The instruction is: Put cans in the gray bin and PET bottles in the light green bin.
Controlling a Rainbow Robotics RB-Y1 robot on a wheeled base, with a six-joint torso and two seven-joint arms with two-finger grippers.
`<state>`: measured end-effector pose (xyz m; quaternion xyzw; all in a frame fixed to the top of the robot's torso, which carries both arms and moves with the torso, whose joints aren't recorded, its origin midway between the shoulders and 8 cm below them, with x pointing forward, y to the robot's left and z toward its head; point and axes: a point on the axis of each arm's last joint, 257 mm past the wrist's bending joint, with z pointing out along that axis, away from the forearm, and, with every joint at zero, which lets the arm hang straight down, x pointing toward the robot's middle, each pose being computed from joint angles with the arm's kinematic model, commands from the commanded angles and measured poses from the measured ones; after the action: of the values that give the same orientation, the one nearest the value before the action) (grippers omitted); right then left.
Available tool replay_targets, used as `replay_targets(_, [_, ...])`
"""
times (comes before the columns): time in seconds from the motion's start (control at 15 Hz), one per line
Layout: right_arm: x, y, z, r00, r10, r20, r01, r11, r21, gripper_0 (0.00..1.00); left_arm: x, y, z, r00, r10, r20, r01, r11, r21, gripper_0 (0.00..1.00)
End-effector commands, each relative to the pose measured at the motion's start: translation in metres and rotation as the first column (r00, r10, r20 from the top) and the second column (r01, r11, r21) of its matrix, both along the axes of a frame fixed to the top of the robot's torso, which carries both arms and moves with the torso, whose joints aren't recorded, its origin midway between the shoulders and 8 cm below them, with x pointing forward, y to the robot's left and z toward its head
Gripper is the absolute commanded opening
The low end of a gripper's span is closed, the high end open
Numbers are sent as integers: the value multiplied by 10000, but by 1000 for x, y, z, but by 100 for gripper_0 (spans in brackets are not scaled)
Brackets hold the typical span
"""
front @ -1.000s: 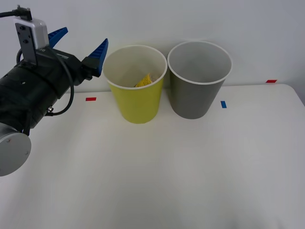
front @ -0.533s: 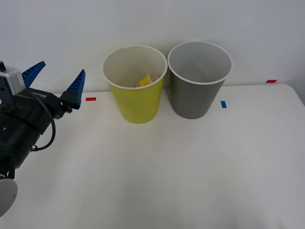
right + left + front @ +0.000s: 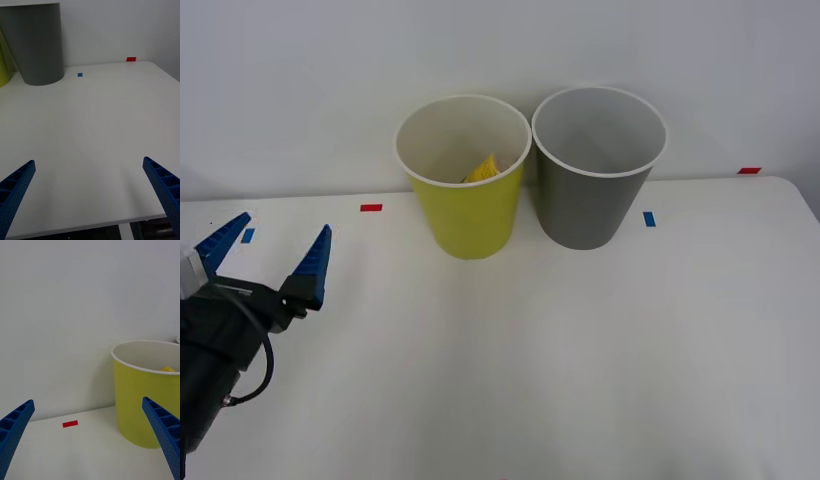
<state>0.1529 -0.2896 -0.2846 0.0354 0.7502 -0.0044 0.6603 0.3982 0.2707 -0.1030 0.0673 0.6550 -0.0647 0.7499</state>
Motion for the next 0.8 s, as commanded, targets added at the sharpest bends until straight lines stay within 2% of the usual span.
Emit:
replay_targets(0.07, [0,0,0,10000,0,-1,0,10000,0,100,-26,8,-20,9994,314,-112,-312,9994,112,97])
replay_targets(0.2, [0,0,0,10000,0,-1,0,10000,0,100,-48,10,-35,9986,485,-211,-475,9978,465,97])
replay_targets(0.33, [0,0,0,10000,0,-1,0,10000,0,100,-71,12,-50,9970,636,-447,-622,9975,324,97])
replay_targets(0.47, [0,0,0,10000,0,-1,0,10000,0,100,-95,16,-69,9958,790,-454,-762,9952,609,97])
replay_targets(0.53, [0,0,0,10000,0,-1,0,10000,0,100,-102,19,-79,9951,845,-513,-816,9951,567,97])
replay_targets(0.67, [0,0,0,10000,0,-1,0,10000,0,100,-123,21,-97,9898,1020,-997,-1001,9947,246,97])
replay_targets(0.8, [0,0,0,10000,0,-1,0,10000,0,100,-147,23,-105,9845,1244,-1235,-1233,9922,165,97])
